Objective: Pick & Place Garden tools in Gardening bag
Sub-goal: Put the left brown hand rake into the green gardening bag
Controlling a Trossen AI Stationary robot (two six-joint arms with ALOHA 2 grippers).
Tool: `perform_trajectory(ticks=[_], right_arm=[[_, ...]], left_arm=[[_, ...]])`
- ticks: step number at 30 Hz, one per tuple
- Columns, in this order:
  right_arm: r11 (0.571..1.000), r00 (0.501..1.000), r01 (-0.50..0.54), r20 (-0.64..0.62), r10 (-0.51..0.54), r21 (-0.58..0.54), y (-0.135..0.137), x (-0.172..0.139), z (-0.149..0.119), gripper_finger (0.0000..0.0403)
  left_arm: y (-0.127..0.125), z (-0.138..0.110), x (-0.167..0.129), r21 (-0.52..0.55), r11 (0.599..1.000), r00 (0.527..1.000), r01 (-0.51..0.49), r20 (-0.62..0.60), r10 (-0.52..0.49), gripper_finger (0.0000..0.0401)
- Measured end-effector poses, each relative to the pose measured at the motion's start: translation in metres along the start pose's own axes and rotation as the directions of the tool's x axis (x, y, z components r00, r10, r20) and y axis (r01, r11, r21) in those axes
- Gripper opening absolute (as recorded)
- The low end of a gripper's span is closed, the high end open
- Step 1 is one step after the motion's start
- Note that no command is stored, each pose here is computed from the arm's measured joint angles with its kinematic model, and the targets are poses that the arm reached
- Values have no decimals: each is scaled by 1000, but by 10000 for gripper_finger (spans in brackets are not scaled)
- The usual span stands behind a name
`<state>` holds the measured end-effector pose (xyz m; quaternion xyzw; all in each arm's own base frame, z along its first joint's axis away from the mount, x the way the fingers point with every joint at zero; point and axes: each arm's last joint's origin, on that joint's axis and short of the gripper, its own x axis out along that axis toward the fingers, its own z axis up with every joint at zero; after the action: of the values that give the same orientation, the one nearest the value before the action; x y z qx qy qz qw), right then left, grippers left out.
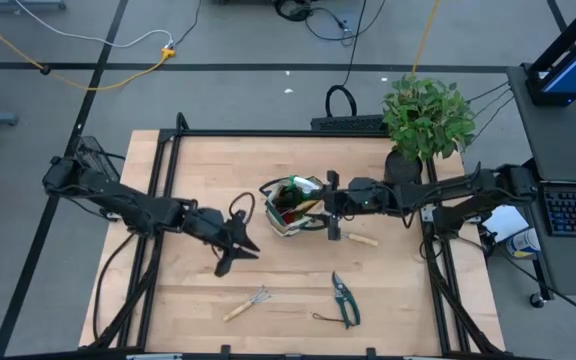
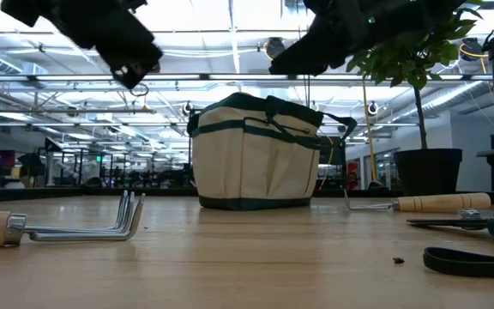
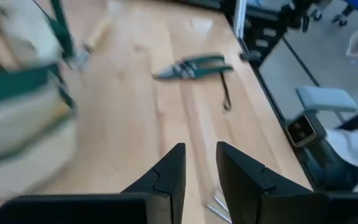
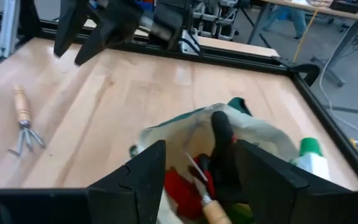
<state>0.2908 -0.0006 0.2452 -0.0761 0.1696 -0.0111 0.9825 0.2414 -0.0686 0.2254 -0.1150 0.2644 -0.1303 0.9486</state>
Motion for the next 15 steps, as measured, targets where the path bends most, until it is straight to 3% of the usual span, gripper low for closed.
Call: perform_trajectory(ticks=[4, 15], right_arm=[[1000, 1000, -22, 1, 22, 16, 7, 0, 1, 183], [995, 997, -79, 9, 79, 53, 24, -2, 3, 183]], left_arm=[[-13, -10, 11, -18, 1000, 999, 18, -39, -19, 93], [-23, -42, 41, -33, 988, 979, -151, -144, 144, 93]])
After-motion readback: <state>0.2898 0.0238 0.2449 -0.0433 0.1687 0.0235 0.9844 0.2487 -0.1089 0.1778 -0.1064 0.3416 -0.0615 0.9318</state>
